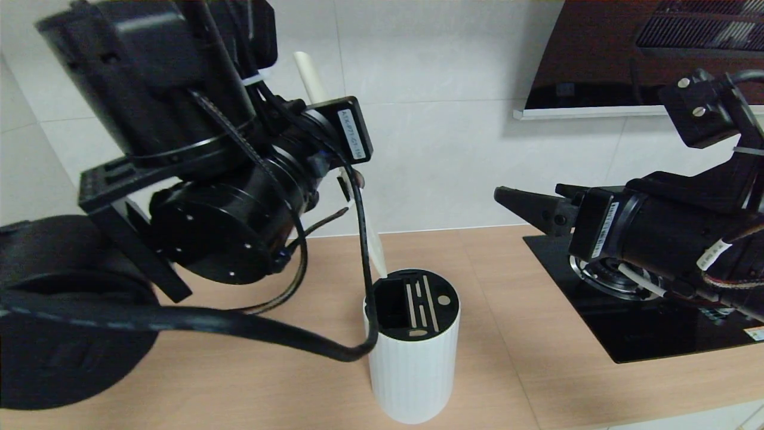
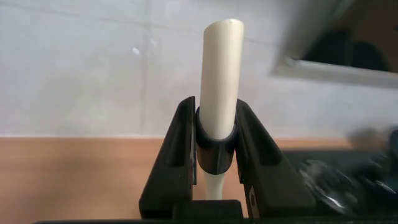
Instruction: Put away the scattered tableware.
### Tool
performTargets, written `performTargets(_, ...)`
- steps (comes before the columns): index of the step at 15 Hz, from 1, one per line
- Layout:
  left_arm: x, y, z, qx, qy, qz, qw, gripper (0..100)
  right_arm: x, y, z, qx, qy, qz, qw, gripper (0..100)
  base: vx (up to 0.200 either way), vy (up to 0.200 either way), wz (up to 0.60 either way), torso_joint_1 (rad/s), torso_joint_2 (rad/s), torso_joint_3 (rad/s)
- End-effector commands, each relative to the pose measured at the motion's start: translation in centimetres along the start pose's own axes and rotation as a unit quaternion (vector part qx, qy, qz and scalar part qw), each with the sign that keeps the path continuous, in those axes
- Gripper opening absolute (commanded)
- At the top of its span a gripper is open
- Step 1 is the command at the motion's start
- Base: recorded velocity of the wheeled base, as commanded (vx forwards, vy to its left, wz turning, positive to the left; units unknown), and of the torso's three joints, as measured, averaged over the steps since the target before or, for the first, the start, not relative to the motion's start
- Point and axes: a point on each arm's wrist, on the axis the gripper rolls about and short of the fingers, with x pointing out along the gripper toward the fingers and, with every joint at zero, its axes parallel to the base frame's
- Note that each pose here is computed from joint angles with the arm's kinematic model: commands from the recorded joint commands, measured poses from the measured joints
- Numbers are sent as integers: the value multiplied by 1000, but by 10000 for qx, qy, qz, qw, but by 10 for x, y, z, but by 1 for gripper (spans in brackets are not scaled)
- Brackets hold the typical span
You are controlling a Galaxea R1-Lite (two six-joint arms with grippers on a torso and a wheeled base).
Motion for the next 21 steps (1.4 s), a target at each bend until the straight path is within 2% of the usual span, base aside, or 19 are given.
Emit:
performTargets(1,3,-7,-25,260,183,-55,9995,0,1,0,-2,-15,26,-6,10000,100,0,0,0,0,0,0)
performTargets(4,0,-9,-31,319,217,-114,9992,0,1,0,-2,-17,34,-8,10000,100,0,0,0,0,0,0)
performTargets(8,1,-17,-50,463,401,-176,9980,0,2,0,-3,-28,48,-11,10000,100,0,0,0,0,0,0)
performTargets(21,4,-26,-88,753,771,-147,9941,0,2,-1,-5,-45,85,-18,10000,100,0,0,0,0,0,0)
